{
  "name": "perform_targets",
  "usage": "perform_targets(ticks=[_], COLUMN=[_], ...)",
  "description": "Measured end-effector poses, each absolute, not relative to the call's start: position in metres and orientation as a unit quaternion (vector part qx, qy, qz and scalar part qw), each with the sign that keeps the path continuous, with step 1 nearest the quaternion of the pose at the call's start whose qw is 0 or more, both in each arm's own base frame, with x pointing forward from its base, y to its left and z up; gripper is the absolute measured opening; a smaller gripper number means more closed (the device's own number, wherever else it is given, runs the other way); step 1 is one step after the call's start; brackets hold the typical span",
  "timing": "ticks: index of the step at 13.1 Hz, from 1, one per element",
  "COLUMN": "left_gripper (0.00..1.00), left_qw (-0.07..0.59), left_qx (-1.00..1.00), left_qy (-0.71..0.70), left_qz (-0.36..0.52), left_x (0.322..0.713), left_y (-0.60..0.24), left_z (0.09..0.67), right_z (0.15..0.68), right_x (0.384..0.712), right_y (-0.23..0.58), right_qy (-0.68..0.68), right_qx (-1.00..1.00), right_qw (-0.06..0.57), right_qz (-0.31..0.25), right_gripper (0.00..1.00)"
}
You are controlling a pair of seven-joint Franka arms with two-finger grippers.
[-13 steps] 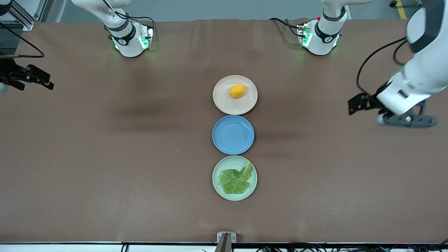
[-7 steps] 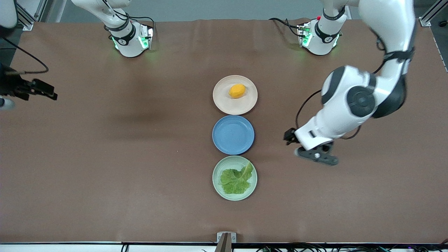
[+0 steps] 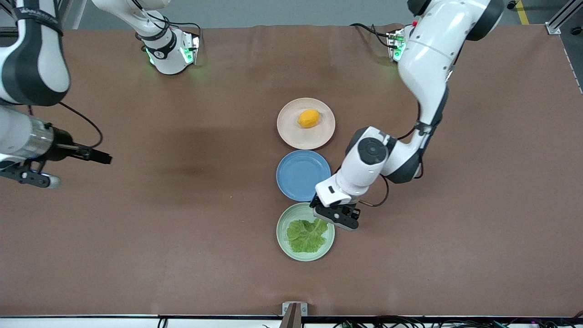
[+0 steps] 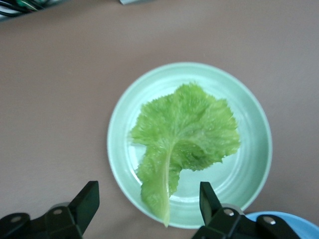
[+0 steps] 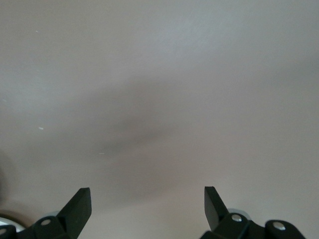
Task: Pick lemon and lettuce from plates
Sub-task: 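Grasp the lettuce leaf with the left gripper while the right gripper approaches, then lift the lettuce off the plate while the right gripper grasps the lemon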
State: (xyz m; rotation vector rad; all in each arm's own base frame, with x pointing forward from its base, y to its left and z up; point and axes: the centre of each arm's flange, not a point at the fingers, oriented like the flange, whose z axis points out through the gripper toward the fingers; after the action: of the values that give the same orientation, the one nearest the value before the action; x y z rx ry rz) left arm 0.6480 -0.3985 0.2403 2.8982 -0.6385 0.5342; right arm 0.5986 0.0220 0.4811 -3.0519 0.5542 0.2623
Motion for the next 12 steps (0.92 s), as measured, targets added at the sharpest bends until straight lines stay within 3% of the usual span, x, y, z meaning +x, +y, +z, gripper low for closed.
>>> perform_targets(ticks=[2, 3, 4, 9, 10, 12], left_gripper=[0.75, 0.75, 0.68, 0.63, 0.57, 0.34], left_qw=[0.047, 0.046, 0.045, 0.045, 0.046, 0.047], left_qx=[0.956, 0.955, 0.954, 0.952, 0.951, 0.95], left_qy=[-0.225, -0.227, -0.228, -0.23, -0.23, -0.231], left_qz=[0.183, 0.186, 0.189, 0.199, 0.2, 0.204], left_x=[0.643, 0.644, 0.647, 0.649, 0.649, 0.65], left_y=[-0.412, -0.415, -0.414, -0.41, -0.41, -0.412], left_z=[0.218, 0.212, 0.206, 0.176, 0.175, 0.178], right_z=[0.457, 0.445, 0.434, 0.41, 0.405, 0.384], right_x=[0.593, 0.587, 0.579, 0.508, 0.486, 0.441], right_y=[0.084, 0.114, 0.145, 0.316, 0.352, 0.414], right_qy=[0.235, 0.255, 0.274, 0.382, 0.402, 0.441], right_qx=[-0.969, -0.964, -0.959, -0.923, -0.915, -0.897], right_qw=[0.009, 0.005, 0.002, 0.01, 0.016, 0.022], right_qz=[0.076, 0.071, 0.069, 0.038, 0.031, 0.026], right_gripper=[1.0, 1.0, 1.0, 1.0, 1.0, 1.0])
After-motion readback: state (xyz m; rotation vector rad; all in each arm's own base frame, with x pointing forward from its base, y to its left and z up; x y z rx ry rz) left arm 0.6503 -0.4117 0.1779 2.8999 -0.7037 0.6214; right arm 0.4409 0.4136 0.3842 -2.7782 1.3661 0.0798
